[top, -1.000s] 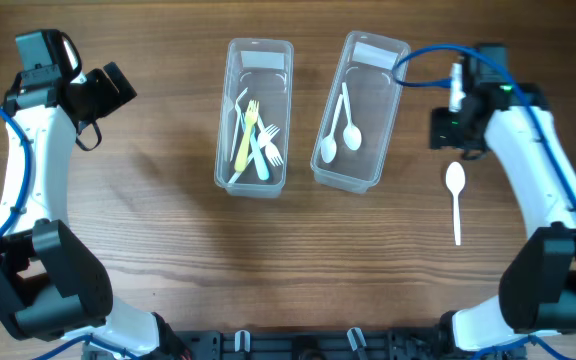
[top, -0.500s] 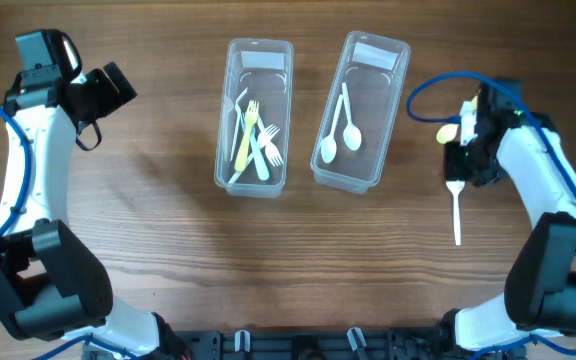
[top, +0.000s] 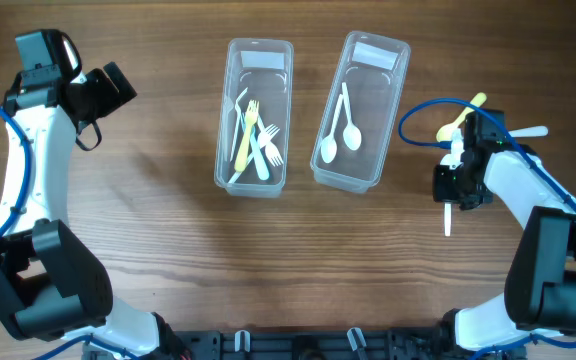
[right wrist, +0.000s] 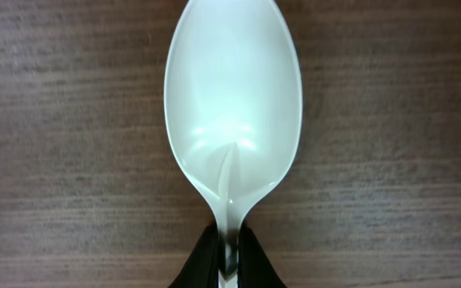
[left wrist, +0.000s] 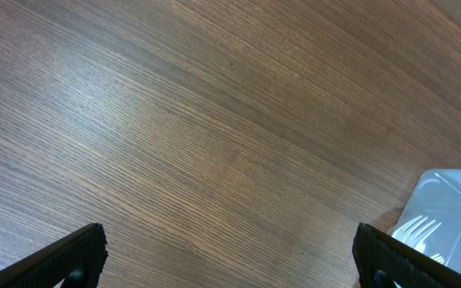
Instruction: Pack container
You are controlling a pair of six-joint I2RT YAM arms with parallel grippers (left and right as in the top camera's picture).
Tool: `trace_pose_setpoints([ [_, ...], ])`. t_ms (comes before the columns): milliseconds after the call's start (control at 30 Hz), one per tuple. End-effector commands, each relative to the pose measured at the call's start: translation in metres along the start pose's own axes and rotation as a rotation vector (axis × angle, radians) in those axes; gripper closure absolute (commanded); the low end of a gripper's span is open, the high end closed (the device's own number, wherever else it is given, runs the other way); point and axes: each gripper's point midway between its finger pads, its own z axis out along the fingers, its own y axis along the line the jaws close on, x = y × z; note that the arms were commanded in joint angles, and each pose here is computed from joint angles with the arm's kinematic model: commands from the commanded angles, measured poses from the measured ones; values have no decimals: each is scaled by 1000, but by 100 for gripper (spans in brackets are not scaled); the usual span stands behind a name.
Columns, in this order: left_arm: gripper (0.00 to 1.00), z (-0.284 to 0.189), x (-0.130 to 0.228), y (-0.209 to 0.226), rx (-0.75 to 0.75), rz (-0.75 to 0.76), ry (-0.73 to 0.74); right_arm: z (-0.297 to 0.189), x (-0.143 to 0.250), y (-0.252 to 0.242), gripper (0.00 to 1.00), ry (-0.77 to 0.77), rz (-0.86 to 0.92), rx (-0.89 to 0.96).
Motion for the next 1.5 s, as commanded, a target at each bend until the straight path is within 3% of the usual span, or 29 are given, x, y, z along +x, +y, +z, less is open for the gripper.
trace_pose_setpoints([
  [0,0,-7,-5,1,2,-12,-23,-24,-45,-5,96,-107,7,14],
  [100,0,-7,-5,1,2,-12,-23,-84,-109,-3,96,-276,9,-20],
  [133,0,-7,-5,1,2,-12,-23,-130,-148,22,96,-408,-22,-162],
  [200,0,-7,-5,1,2,-12,-23,-166,-175,62,96,-509,31,-342],
  [400,0,-7,-5,1,2,-12,-23,-184,-179,156,96,-567,-55,-474],
  [633,0,-7,-5,1,2,-12,-23,-134,-174,175,96,-483,-81,-356],
  [667,0,-7,-5,1,2,-12,-23,-125,-173,175,88,-462,-80,-352],
  [700,0,-7,-5,1,2,-12,-23,-119,-173,176,59,-450,-80,-349],
  [733,0,-7,-5,1,2,-12,-23,-117,-173,176,41,-446,-80,-348],
  [767,0,-7,-5,1,2,-12,-23,-118,-175,175,31,-456,-81,-348],
  [800,0,-7,-5,1,2,-12,-23,-122,-179,172,26,-475,-75,-349],
  [967,0,-7,-5,1,2,-12,-23,-148,-206,133,27,-580,52,-325],
  [1100,0,-7,-5,1,2,-12,-23,-175,-220,41,26,-683,245,-183],
  [1200,0,-7,-5,1,2,-12,-23,-158,-200,-48,25,-618,454,9],
  [1333,0,-7,-5,1,2,-12,-23,-136,-173,-113,33,-558,792,138],
  [1467,0,-7,-5,1,2,-12,-23,-64,-148,-114,36,-384,1165,138],
])
